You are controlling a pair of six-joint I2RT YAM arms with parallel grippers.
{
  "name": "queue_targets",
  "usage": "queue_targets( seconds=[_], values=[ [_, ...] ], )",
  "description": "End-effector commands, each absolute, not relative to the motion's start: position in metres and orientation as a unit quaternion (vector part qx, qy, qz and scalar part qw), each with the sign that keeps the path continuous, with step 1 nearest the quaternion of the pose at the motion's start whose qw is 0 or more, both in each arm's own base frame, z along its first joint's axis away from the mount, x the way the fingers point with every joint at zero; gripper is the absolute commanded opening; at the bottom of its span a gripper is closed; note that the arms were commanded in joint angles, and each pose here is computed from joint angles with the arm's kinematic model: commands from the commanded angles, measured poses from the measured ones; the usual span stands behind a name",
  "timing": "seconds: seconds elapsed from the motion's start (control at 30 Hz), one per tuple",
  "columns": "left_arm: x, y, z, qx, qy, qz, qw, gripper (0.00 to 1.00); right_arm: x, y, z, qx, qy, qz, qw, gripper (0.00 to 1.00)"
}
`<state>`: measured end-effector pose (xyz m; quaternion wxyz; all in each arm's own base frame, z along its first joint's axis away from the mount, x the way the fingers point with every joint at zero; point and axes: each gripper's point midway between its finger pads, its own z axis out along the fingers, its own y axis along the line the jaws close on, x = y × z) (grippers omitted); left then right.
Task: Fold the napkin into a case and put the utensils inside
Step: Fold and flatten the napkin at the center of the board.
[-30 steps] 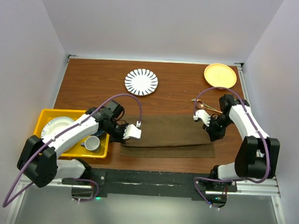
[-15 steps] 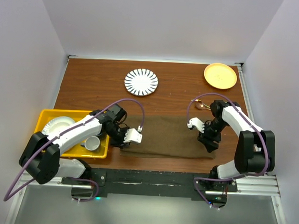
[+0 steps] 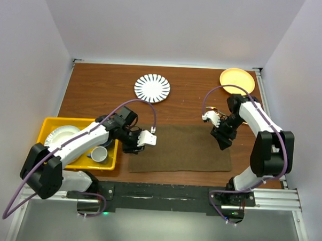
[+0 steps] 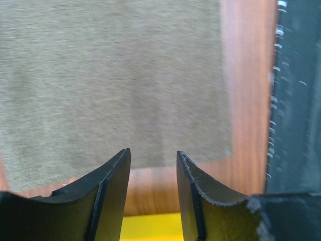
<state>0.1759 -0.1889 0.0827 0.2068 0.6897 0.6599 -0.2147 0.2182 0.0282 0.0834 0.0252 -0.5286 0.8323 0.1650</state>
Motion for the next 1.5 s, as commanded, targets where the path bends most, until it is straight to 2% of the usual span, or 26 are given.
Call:
queue_targets(
  seconds=[0.0,0.1,0.17,0.27,0.33,0.37,0.4,0.5,0.6,0.87,1.0,1.47],
  values=[
    [0.196,-0.198,0.069,0.672,0.676,-0.197,0.229,0.45,0.246,0.025,0.069,-0.486,0.862,0.133,0.047,0.57],
    [0.199,-0.197,0.055,0.675,0.678,-0.19,0.22,0.4,0.249,0.024,0.055,-0.478,0.868,0.131,0.039,0.55],
    [0.201,-0.195,0.047,0.675,0.682,-0.186,0.211,0.32,0.25,0.024,0.047,-0.472,0.871,0.13,0.035,0.54],
    [0.209,-0.193,0.051,0.668,0.689,-0.175,0.22,0.28,0.253,0.029,0.049,-0.468,0.871,0.141,0.042,0.5],
    [0.217,-0.195,0.063,0.641,0.706,-0.187,0.237,0.31,0.256,0.033,0.058,-0.462,0.873,0.148,0.058,0.48],
    [0.236,-0.19,0.076,0.612,0.723,-0.189,0.257,0.32,0.263,0.034,0.067,-0.45,0.878,0.148,0.068,0.46],
    [0.242,-0.189,0.085,0.588,0.736,-0.209,0.262,0.37,0.267,0.031,0.073,-0.432,0.885,0.154,0.078,0.46],
    [0.274,-0.166,0.108,0.501,0.788,-0.229,0.275,0.45,0.287,0.009,0.099,-0.363,0.909,0.172,0.112,0.47],
    [0.291,-0.159,0.118,0.448,0.814,-0.225,0.294,0.47,0.305,-0.008,0.109,-0.298,0.926,0.193,0.131,0.48],
    [0.3,-0.154,0.1,0.355,0.866,-0.213,0.28,0.49,0.32,-0.023,0.089,-0.214,0.954,0.149,0.148,0.5],
    [0.297,-0.153,0.092,0.33,0.879,-0.214,0.27,0.57,0.318,-0.025,0.076,-0.204,0.959,0.15,0.13,0.5],
    [0.296,-0.153,0.067,0.288,0.905,-0.187,0.252,0.58,0.319,-0.027,0.043,-0.181,0.966,0.154,0.104,0.5]
  ],
)
